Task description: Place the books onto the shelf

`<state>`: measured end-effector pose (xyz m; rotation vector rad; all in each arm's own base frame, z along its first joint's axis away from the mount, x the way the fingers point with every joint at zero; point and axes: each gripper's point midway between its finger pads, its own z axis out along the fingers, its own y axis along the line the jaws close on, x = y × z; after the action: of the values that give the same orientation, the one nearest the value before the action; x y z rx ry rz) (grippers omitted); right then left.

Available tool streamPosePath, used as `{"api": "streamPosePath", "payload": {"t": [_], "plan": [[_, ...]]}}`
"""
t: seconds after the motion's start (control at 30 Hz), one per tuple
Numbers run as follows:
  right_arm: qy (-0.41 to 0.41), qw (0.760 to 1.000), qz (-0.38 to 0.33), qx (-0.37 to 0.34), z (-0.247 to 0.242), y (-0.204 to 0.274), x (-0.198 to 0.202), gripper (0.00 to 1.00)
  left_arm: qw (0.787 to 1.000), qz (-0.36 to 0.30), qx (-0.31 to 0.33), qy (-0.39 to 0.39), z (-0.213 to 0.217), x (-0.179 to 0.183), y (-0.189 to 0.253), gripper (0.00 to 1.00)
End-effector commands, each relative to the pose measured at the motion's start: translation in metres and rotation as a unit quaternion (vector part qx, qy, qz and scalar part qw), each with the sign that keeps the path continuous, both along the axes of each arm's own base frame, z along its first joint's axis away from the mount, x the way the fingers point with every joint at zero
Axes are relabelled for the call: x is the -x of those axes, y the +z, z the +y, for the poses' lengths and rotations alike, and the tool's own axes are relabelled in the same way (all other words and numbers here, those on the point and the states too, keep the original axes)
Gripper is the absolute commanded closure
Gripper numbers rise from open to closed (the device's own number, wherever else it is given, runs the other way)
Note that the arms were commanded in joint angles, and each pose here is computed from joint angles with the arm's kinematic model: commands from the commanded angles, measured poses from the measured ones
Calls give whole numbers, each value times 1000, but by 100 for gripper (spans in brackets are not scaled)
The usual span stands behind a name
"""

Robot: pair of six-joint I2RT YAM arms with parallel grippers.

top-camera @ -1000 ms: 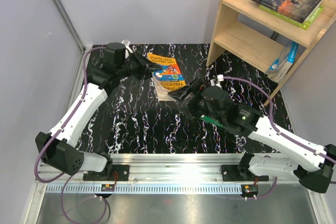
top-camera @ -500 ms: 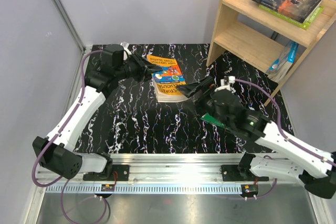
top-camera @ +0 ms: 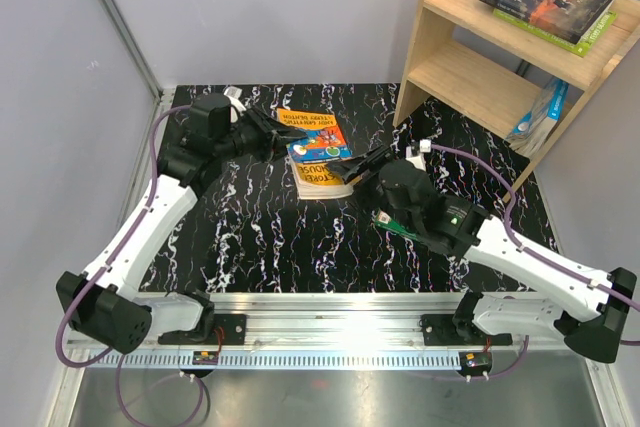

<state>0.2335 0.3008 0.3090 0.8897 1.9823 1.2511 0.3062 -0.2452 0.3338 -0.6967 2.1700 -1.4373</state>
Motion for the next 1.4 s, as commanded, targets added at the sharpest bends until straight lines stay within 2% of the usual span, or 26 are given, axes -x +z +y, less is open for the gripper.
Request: {"api": "streamPosePath", "payload": {"t": [0.0,0.07,0.1,0.17,0.2,0.37,0.4,0.43,0.47,0.53,0.57,0.63,0.67,0.7,0.77,0.8,0.87,0.93,1.07,1.3,1.37], "plan": [[-31,999,-36,-17,-2,30,-14,37,996,-57,64,-20,-6,13,45,100],[-38,998,-41,-20,-2,33,-17,57,996,-54,62,-22,-6,14,44,100],[-40,998,-43,-20,-3,35,-17,72,996,-53,62,-22,-6,14,43,100],[-48,998,-50,-11,-7,37,-19,84,996,-51,63,-25,-7,15,42,100],[-48,998,-51,-3,-9,40,-18,99,996,-50,63,-26,-7,15,42,100],[-79,994,-73,22,-35,59,-19,100,996,-54,49,-46,-10,17,29,98],[-85,993,-74,38,-42,60,-17,100,997,-48,43,-51,-11,19,23,89],[-92,991,-80,52,-51,64,-17,100,997,-42,34,-62,-12,20,13,71],[-109,988,-86,65,-63,68,-17,100,996,-35,28,-73,-13,23,5,62],[-125,983,-79,113,-87,72,-11,100,996,-18,8,-91,-13,28,-21,30],[-148,978,-88,119,-101,89,-12,100,996,4,-7,-93,-10,34,-38,23],[-159,968,-77,179,-126,85,-5,100,995,6,-26,-97,-5,40,-52,13],[-183,962,-87,183,-140,103,-6,100,995,10,-34,-98,-2,45,-57,9],[-182,952,-78,232,-154,97,0,100,994,15,-43,-97,2,48,-64,9],[-208,938,-84,264,-173,117,0,100,992,20,-68,-105,9,56,-75,9],[-204,922,-72,321,-187,110,5,100,992,17,-75,-103,13,58,-75,9],[-221,903,-73,361,-197,125,1,100,989,18,-100,-109,20,65,-83,9],[-209,873,-60,436,-204,117,0,100,986,18,-121,-110,28,73,-89,9],[-215,857,-19,468,-221,104,-13,100,984,24,-136,-110,36,80,-96,10],[-234,803,33,547,-267,92,-25,100,982,28,-154,-102,47,83,-98,12],[-236,781,41,577,-280,92,-30,100,982,31,-155,-99,49,84,-101,13]]}}
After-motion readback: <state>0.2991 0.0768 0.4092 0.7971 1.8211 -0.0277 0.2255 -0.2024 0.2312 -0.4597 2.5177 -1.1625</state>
